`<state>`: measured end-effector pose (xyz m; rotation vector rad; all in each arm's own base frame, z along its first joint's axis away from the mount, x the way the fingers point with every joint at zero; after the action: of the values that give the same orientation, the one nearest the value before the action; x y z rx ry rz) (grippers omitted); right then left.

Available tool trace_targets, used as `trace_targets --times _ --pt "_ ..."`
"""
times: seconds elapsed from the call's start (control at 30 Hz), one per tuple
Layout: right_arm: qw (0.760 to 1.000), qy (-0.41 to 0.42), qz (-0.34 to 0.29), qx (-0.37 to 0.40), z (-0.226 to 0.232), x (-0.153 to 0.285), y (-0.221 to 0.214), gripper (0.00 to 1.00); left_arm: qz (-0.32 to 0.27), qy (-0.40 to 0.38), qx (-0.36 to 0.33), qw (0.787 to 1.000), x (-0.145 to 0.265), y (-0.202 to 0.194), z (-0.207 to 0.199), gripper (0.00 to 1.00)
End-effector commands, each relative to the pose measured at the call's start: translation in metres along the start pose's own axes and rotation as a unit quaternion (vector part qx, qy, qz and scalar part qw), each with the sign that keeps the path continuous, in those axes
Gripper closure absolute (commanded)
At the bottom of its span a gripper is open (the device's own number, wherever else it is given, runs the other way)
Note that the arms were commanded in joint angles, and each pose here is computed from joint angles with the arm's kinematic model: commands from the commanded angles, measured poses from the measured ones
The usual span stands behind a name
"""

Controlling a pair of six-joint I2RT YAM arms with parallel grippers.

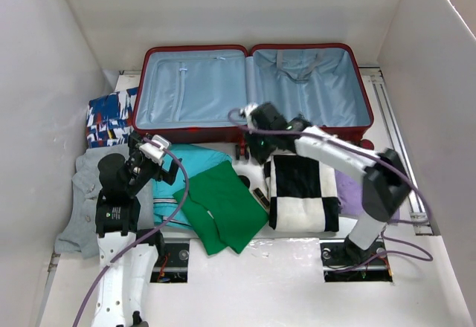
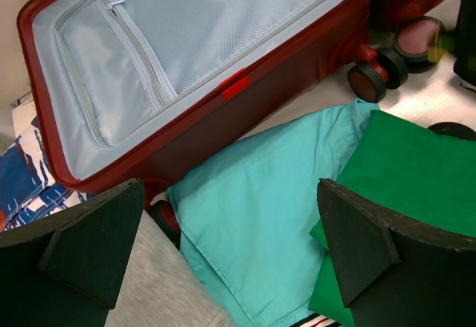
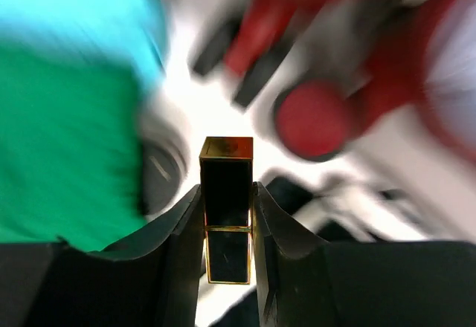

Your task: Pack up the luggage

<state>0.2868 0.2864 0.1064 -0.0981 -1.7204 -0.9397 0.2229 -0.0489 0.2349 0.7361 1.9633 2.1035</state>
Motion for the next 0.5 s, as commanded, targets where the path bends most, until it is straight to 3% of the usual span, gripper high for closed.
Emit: trace_targets --times 0.0,0.13,0.27,0.47 --pt "0.984 -0.076 -0.162 -0.026 -0.040 0.103 0.085 1.00 -0.012 -0.003 -0.012 1.000 -0.001 0.004 -0.001 0.00" --pt "0.955 -0.155 -0.237 -0.089 -0.110 0.148 0.103 1.00 -0.010 -0.003 -0.004 1.000 -0.005 0.002 0.001 0.00" --pt "0.930 -0.221 -0.260 -0.133 -0.180 0.136 0.107 1.00 -0.005 -0.004 0.007 1.000 -0.012 -0.002 0.004 0.00" --pt "0.946 -0.214 -0.180 -0.165 -0.236 0.042 0.087 1.00 0.013 0.008 0.017 1.000 -0.017 -0.009 0.010 0.00"
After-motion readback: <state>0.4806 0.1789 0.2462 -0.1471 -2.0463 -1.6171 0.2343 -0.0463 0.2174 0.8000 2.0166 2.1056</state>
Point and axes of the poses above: each gripper's point midway between its finger pads, its own x axis back along the fingers, its own z axis along the line the jaws close on, y = z × x, the point moved 2 cm from there along x, back along the fingers, and after that the axes turned 14 degrees about x, right-handed, at the moved point
